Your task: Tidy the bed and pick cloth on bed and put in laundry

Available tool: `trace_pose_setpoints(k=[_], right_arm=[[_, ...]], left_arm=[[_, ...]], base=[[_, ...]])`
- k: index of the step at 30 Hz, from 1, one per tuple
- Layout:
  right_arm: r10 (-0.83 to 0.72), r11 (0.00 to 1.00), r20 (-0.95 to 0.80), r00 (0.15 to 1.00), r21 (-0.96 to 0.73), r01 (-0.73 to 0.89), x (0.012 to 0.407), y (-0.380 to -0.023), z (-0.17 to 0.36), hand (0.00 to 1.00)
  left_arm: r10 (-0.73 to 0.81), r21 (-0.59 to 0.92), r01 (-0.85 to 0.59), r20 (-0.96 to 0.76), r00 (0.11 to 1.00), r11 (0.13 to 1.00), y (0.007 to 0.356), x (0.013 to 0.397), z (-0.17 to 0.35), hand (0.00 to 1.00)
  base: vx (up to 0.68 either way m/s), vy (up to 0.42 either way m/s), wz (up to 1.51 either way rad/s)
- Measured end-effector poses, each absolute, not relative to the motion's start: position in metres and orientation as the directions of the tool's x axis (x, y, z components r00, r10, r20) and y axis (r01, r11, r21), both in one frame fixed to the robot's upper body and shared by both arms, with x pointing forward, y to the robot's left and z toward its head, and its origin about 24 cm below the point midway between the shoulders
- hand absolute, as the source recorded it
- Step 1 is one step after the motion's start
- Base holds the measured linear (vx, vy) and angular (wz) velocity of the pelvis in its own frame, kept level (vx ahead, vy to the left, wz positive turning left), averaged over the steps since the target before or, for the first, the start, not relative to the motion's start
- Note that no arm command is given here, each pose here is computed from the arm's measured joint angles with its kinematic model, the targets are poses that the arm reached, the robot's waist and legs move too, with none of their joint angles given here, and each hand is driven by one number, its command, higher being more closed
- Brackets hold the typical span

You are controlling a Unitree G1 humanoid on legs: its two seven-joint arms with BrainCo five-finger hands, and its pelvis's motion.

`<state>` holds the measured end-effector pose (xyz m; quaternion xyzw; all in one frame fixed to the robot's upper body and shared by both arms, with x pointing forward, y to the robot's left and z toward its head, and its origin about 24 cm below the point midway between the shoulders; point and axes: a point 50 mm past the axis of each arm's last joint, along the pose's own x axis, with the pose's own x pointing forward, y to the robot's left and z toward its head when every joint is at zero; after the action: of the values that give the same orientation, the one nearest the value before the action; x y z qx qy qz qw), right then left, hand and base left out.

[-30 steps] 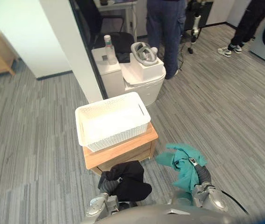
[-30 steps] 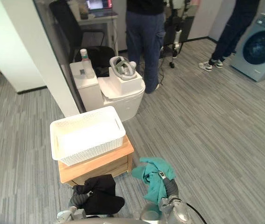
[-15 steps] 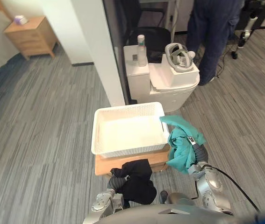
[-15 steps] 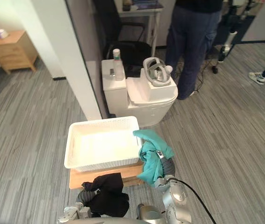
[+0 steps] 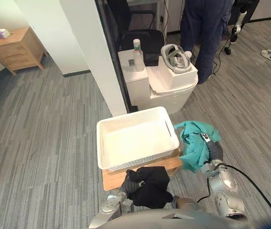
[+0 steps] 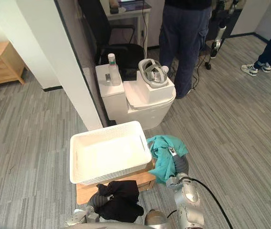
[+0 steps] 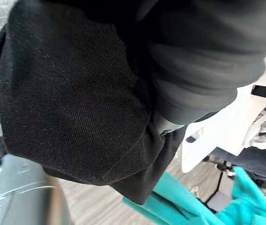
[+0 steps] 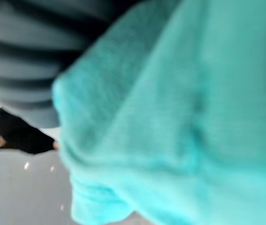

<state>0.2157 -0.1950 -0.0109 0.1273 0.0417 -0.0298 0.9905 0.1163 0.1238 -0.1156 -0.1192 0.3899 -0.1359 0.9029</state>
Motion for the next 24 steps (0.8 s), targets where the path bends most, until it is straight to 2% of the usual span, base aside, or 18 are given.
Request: trace_pose_setpoints(k=[2, 5, 7, 10, 16, 24], right_arm=[[-0.030, 0.976, -0.038, 0.999, 0.217, 0.037, 0.225, -0.199, 0.002, 1.00], [0.034, 0.988, 0.130, 0.991, 0.143, -0.053, 0.248, -0.204, 0.044, 1.00], [0.091, 0.990, 0.241, 0.966, 0.081, -0.114, 0.272, -0.204, 0.078, 1.00], [0.176, 0.979, 0.325, 0.929, 0.036, -0.198, 0.285, -0.195, 0.108, 1.00], [0.389, 0.914, 0.301, 0.870, -0.009, -0.406, 0.293, -0.148, 0.124, 1.00], [0.541, 0.835, 0.215, 0.813, -0.024, -0.549, 0.299, -0.104, 0.125, 1.00]], left_arm=[[-0.325, -0.321, 0.127, -0.693, 0.643, 0.938, 0.131, 0.110, -0.118, 1.00], [-0.269, -0.292, 0.068, -0.737, 0.620, 0.954, 0.138, 0.097, -0.123, 1.00], [-0.232, -0.283, 0.015, -0.751, 0.618, 0.959, 0.143, 0.097, -0.124, 1.00], [-0.203, -0.278, -0.025, -0.755, 0.623, 0.960, 0.146, 0.102, -0.125, 1.00], [-0.146, -0.256, -0.097, -0.780, 0.608, 0.962, 0.157, 0.101, -0.132, 1.00], [-0.100, -0.227, -0.149, -0.806, 0.584, 0.962, 0.167, 0.097, -0.138, 1.00]], base=[[-0.13, 0.036, -0.12], [-0.08, 0.014, -0.09], [-0.07, -0.005, 0.02], [-0.03, -0.024, 0.04], [0.01, -0.013, 0.00], [-0.04, -0.006, -0.02]])
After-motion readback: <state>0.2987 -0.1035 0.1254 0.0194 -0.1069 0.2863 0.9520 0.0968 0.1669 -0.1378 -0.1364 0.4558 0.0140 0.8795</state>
